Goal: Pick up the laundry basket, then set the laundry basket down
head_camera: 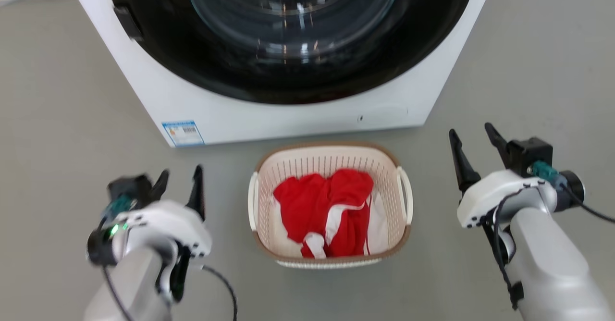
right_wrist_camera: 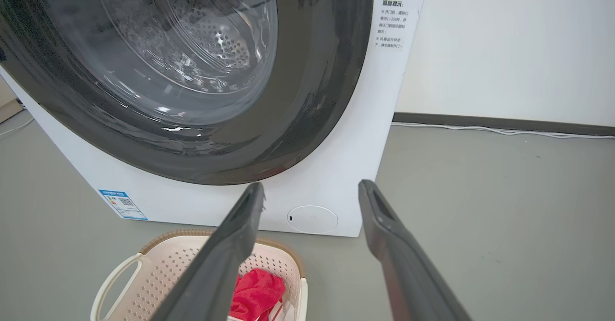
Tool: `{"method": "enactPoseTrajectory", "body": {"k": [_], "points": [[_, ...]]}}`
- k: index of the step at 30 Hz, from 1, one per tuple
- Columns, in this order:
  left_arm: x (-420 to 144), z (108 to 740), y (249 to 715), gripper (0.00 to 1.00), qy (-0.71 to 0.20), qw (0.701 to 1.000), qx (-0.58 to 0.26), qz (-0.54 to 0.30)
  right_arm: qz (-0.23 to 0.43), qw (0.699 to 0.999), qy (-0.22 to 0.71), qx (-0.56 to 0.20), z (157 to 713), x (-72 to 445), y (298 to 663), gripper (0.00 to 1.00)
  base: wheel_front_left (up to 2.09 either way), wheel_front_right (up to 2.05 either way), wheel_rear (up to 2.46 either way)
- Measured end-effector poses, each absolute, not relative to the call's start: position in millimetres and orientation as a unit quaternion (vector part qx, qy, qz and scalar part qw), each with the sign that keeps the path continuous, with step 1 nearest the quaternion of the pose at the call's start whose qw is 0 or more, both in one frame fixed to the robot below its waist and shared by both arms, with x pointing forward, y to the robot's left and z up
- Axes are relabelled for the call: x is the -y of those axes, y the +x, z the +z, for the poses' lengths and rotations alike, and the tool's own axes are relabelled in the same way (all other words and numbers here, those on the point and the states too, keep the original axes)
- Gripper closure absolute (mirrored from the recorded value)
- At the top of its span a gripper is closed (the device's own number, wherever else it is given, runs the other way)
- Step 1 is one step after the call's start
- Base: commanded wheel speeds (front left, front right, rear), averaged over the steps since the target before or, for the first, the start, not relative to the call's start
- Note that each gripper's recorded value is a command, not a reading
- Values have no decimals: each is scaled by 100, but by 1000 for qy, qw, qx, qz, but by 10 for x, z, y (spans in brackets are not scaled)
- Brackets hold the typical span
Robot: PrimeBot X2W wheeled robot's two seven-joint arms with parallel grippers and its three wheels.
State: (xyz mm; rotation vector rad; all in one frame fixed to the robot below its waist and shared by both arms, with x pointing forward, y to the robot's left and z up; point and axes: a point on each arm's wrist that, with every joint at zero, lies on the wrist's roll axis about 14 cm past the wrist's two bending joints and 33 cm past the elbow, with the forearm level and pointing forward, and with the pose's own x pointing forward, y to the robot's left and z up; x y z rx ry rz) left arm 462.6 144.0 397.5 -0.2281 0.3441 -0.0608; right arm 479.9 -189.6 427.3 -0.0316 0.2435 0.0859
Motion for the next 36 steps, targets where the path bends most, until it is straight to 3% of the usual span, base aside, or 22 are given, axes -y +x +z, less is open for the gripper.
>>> {"method": "enactPoseTrajectory", "body": {"k": [7,18,30,31,36], "points": [[-1675,4224,4274,0,-121,985,-123,-4,45,997,-13,-64,4624,1863,4557,0,0,0,0],[-1812,4434,3802,0,-141,987,-79,25,28,999,9,-43,4646,1875,3971,0,0,0,0],[-1907,4475,3599,0,-155,985,-65,48,23,999,6,-27,4802,1886,3818,0,0,0,0],[-1909,4479,3597,100,-152,985,-65,47,23,999,6,-28,4795,1876,3815,100,0,0,0],[-1867,4204,3430,100,-158,980,-108,56,22,997,15,-79,4466,1849,3642,100,0,0,0]]}}
